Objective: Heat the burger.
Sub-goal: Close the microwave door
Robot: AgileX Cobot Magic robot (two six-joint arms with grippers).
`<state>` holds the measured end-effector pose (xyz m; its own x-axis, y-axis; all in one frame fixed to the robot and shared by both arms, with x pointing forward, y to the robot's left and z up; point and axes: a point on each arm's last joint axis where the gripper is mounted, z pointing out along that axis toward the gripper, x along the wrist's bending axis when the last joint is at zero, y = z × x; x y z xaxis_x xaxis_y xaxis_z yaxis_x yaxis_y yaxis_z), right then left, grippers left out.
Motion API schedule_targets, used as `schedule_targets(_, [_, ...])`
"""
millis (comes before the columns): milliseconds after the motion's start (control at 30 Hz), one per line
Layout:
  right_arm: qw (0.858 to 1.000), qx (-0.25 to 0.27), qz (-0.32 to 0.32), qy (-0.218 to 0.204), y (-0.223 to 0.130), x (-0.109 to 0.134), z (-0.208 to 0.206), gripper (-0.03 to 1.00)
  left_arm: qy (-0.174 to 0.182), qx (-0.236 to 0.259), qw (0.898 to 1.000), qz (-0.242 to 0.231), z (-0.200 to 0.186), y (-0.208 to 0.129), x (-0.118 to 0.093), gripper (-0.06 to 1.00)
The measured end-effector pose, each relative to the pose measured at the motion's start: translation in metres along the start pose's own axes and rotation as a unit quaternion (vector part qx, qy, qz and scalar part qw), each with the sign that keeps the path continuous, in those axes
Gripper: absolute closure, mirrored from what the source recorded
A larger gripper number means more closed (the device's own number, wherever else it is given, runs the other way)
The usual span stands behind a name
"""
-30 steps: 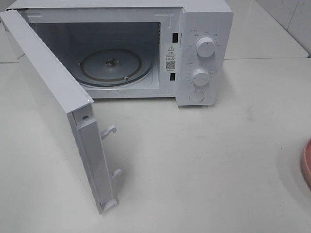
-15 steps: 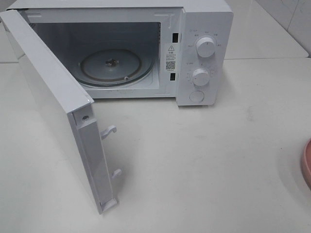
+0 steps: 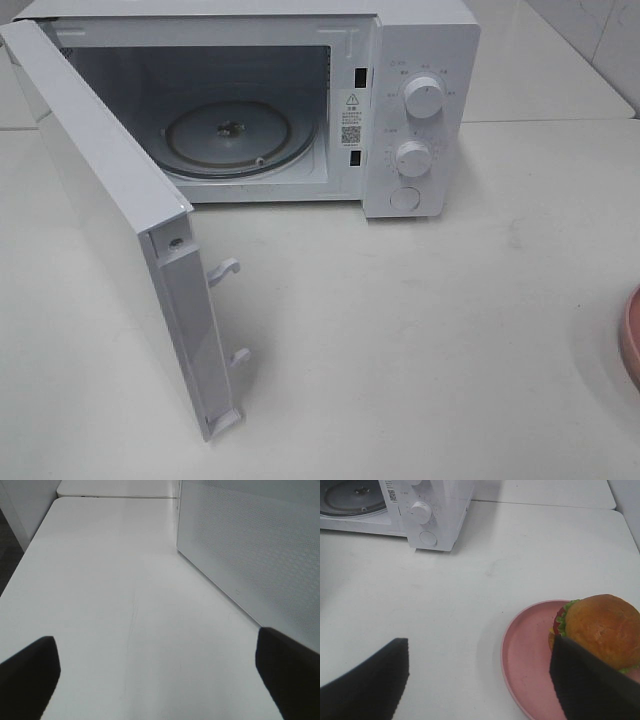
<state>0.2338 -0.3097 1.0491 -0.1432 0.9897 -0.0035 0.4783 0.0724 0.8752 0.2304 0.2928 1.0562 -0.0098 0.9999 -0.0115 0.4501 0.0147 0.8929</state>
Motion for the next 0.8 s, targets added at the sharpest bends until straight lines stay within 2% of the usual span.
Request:
schedule_targets(700, [1.0,0.0,-0.001,0.0,0.0,0.0,0.0,0.21,0.0,0.0,1.0,0.0,0.0,0.0,-0.0001,-0.05])
schedule_targets(800, [1.0,0.0,-0.001,0.0,0.0,0.0,0.0,0.21,-0.003,-0.022,1.0,-0.002,-0.0036,0.0055,-0.0007,-0.05])
